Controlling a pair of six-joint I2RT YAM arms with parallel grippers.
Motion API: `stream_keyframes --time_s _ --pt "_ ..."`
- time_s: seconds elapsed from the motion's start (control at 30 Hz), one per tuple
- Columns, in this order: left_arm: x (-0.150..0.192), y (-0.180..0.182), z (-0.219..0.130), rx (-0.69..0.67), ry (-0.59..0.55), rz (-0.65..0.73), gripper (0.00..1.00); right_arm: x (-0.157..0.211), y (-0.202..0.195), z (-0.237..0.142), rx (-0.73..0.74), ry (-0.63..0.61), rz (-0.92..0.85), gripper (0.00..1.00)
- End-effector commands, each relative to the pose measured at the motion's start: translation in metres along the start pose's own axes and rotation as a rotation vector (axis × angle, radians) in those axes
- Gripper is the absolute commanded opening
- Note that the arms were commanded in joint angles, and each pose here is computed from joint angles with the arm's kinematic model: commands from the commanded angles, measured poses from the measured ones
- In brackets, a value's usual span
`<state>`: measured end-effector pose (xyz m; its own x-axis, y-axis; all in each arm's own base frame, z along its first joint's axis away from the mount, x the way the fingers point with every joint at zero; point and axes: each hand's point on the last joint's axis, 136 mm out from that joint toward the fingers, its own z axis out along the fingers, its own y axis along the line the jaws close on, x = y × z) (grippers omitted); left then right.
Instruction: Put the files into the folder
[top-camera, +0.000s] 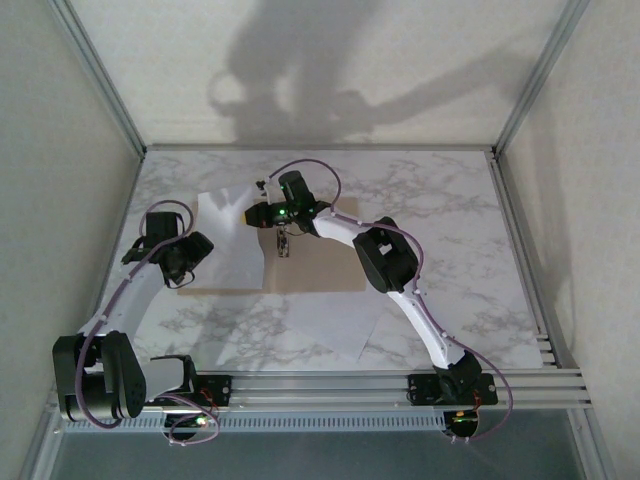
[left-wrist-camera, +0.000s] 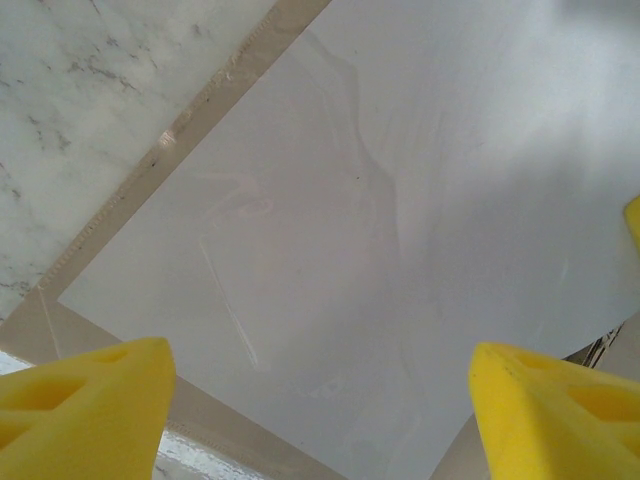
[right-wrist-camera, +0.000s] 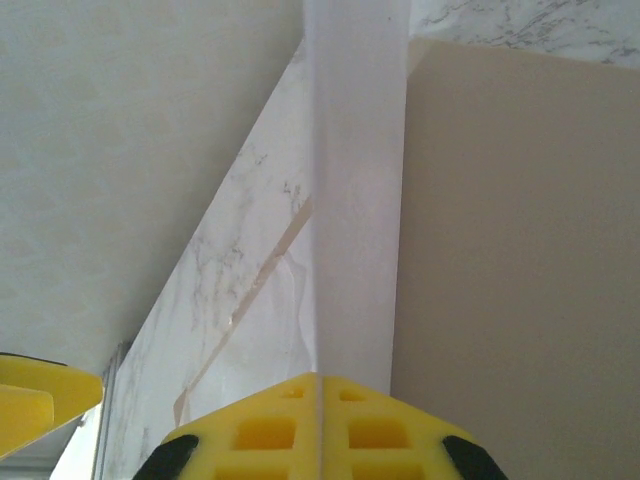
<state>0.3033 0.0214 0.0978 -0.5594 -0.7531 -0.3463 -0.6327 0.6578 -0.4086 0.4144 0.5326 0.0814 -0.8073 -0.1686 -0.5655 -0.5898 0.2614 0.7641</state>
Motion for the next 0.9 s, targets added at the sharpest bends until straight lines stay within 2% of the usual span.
stream_keyframes --time_s 0.0,0.5,0.87 --pt "0.0 0.003 -0.002 0.003 -0.005 -0.009 0.77 -0.009 0.023 -0.001 -0.045 -0.011 -0.055 0.0" --pt "-0.002 0.002 -0.003 0.002 -0.009 -0.009 0.77 -0.015 0.007 0.009 0.001 -0.015 -0.027 0.0" --pt "-0.001 0.002 0.0 0.003 -0.003 -0.012 0.78 -0.004 -0.002 0.007 0.028 -0.003 0.0 0.01"
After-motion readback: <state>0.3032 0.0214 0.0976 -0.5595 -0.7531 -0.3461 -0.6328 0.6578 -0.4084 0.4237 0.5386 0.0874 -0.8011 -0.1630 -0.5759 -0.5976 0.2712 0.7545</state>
